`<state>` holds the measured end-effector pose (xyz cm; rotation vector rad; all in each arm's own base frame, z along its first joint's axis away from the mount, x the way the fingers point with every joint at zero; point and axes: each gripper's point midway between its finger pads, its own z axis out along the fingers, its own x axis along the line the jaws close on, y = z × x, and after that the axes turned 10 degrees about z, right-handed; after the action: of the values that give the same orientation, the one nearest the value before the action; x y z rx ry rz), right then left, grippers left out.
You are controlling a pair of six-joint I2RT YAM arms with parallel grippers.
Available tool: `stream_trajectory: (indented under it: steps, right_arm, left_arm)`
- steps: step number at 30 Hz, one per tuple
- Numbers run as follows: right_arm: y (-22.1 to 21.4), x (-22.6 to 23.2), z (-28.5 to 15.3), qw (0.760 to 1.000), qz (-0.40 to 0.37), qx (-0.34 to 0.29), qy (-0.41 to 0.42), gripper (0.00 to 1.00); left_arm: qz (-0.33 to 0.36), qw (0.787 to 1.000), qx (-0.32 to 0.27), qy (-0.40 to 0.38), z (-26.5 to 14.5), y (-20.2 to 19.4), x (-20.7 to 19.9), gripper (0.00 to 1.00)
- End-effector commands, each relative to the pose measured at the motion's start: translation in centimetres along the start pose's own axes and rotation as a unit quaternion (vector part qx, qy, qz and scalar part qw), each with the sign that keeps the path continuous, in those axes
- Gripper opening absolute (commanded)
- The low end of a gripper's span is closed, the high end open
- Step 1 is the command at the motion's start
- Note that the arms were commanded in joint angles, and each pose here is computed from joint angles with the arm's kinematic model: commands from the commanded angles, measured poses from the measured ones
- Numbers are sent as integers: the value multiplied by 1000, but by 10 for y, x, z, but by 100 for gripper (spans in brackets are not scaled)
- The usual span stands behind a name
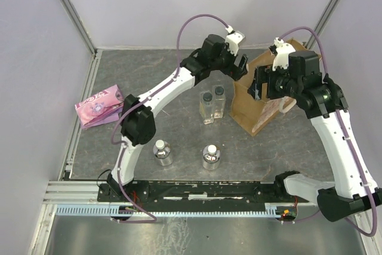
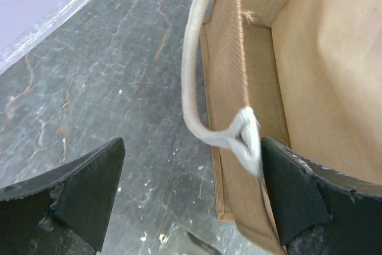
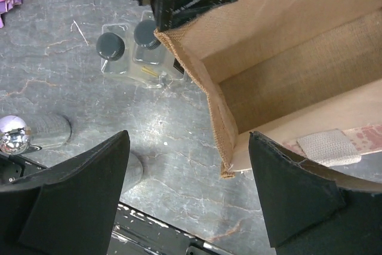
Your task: Place the personal care products into the canvas bag
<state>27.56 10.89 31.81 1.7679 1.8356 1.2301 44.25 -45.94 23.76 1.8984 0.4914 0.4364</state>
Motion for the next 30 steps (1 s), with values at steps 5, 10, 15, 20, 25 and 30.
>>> stream_trajectory:
  steps: [5, 10, 15, 20, 25, 30]
  right_arm:
    - [39, 17, -1, 998, -16, -55, 0, 89]
    - [41, 40, 19, 998, -21, -42, 29, 90]
    - [43, 68, 51, 997, -63, -27, 25, 90]
    - [49, 84, 93, 996, -87, -12, 2, 91]
    - [38, 76, 141, 996, -83, 30, -34, 89]
    - [20, 69, 176, 994, -66, 68, -62, 81]
  left_arm:
    - [-51, 991, -125, -2, -109, 105, 35, 100]
    - [-97, 985, -143, 26, -150, 108, 65, 100]
    - [-123, 980, -86, 134, -199, 54, 134, 100]
    - [-96, 972, -40, 210, -239, 21, 151, 100]
    - [-91, 970, -33, 222, -258, 12, 148, 100]
    - [-85, 969, -28, 230, -268, 7, 147, 99]
